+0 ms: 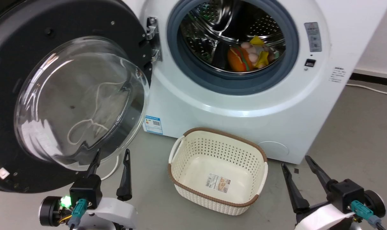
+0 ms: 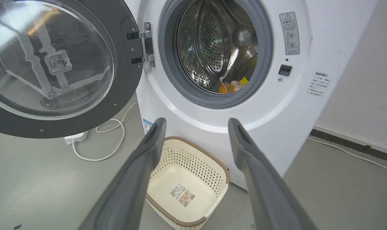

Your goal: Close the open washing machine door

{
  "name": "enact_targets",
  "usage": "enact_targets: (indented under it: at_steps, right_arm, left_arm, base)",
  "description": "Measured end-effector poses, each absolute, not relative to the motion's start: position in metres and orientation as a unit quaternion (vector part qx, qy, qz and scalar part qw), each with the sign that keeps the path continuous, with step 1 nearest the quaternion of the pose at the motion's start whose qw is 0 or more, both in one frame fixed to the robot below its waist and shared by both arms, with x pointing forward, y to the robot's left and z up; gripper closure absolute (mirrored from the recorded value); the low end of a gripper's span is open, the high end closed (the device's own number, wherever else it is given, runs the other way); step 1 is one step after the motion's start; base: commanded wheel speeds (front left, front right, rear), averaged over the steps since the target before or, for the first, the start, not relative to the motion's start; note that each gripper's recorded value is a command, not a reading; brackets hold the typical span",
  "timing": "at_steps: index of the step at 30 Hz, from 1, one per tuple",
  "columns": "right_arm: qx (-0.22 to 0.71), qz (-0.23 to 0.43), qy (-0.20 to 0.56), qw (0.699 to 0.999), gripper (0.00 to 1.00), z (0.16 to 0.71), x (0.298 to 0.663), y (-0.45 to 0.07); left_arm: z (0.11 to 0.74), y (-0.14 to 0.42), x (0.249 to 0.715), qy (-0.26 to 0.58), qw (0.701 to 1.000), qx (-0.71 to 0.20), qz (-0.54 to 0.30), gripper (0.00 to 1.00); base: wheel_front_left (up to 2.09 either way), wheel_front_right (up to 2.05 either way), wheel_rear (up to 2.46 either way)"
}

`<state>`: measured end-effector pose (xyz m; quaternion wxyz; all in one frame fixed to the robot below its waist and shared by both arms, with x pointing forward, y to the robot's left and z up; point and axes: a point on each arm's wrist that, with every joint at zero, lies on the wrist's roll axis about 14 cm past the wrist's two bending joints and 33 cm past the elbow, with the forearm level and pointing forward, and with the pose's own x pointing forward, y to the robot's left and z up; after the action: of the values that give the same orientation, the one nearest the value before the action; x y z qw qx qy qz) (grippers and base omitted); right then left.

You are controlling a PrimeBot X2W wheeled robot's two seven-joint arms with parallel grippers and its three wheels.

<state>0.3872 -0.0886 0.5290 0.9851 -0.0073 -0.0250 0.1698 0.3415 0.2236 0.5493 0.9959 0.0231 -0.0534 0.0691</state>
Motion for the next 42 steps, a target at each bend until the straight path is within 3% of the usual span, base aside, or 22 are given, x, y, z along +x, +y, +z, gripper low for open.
enact_targets:
  at_steps: [37, 39, 42]
  right_arm:
    - [0.014, 0.306, -0.045, 0.951, 0.00, 0.529, 0.389, 0.006]
    - [0.016, 0.311, -0.047, 0.949, 0.00, 0.529, 0.388, 0.009]
    - [0.017, 0.316, -0.049, 0.947, 0.00, 0.530, 0.388, 0.013]
  left_arm:
    - [0.568, 0.275, 0.292, -0.102, 0.979, 0.027, 0.174, 0.00]
    - [0.569, 0.277, 0.290, -0.105, 0.978, 0.028, 0.177, 1.00]
    - [0.570, 0.280, 0.286, -0.107, 0.977, 0.023, 0.182, 1.00]
  base:
    - [-0.02, -0.02, -0.02]
    - [0.00, 0.00, 0.00]
    - [0.00, 0.00, 0.00]
